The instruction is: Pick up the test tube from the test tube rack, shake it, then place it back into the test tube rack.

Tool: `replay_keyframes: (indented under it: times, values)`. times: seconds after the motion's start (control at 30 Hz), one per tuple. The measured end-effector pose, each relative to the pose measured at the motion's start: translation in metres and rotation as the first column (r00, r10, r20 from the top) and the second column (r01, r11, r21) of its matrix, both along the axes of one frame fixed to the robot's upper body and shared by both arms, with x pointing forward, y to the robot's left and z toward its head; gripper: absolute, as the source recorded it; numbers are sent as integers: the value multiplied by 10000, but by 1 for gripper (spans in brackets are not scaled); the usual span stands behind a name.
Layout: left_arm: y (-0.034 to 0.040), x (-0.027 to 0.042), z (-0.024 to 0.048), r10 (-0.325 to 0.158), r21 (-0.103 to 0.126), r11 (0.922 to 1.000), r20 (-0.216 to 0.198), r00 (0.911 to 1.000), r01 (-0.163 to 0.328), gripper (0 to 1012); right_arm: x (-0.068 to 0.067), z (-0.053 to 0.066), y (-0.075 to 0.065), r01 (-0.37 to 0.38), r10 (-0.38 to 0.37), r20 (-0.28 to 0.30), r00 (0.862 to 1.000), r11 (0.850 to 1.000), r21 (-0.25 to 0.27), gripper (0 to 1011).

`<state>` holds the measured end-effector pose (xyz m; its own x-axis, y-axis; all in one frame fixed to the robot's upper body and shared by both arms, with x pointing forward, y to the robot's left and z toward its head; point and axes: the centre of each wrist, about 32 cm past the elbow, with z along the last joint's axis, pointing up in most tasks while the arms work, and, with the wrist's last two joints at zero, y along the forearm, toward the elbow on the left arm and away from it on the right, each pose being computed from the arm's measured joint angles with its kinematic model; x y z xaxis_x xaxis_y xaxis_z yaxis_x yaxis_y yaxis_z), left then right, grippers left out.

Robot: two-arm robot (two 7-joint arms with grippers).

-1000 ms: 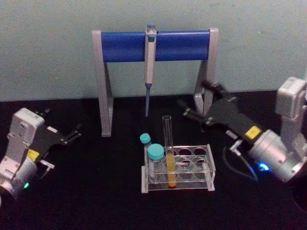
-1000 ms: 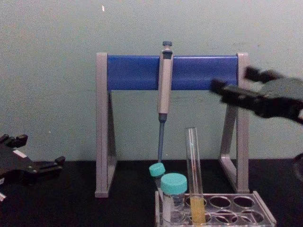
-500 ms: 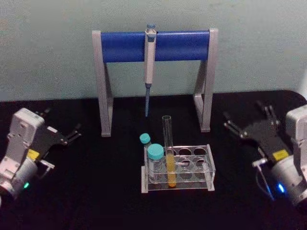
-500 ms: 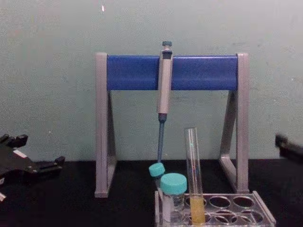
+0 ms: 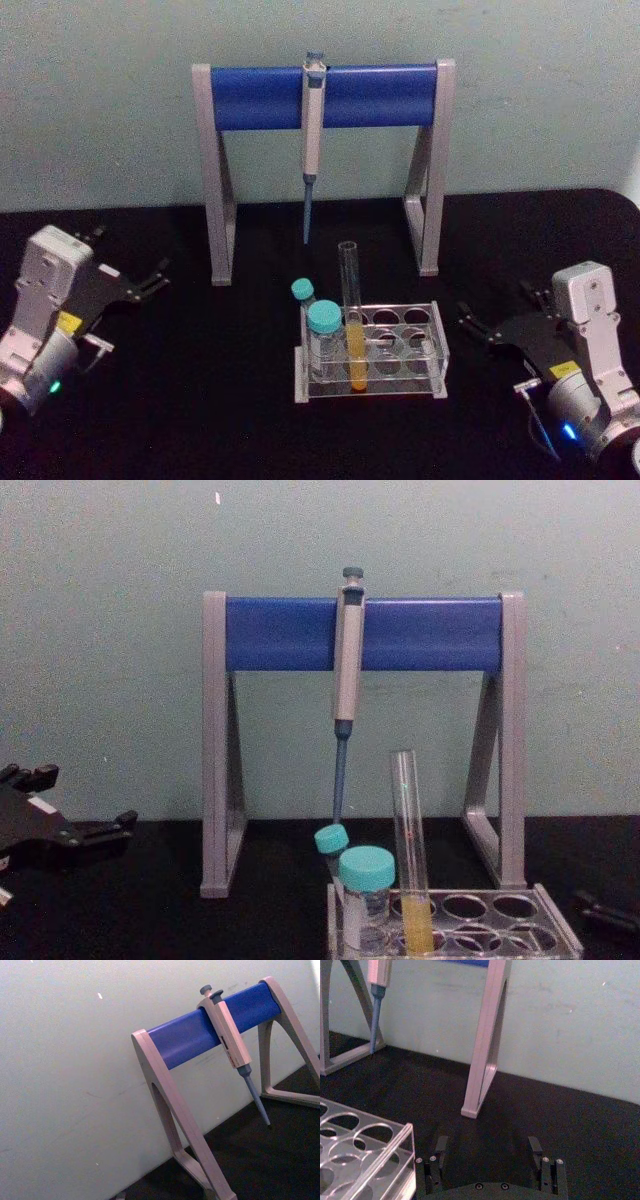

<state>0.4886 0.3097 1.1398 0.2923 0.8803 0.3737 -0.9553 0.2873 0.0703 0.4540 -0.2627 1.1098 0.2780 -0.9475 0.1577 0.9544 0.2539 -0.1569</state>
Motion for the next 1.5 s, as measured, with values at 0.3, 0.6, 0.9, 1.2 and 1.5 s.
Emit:
replay_keyframes:
  times: [0.3,0.6,0.9,1.2,1.5]
  values:
    - [0,0,0,-1,0,10000,1,10000,1,1001,3,8,2,-35,35,27,10000,10000,1,1000]
    - [0,0,0,0,0,10000,1,10000,0,1001,3,17,3,-55,55,84,9999,10000,12,1000]
    - [0,0,0,0,1,10000,0,10000,0,1001,3,22,2,-61,61,116,9999,10000,26,1000]
    - [0,0,0,0,1,10000,1,10000,0,1001,3,25,0,-64,63,131,9999,10000,34,1000]
    - [0,0,0,0,1,10000,0,10000,0,1001,4,27,1,-65,65,141,9999,10000,43,1000]
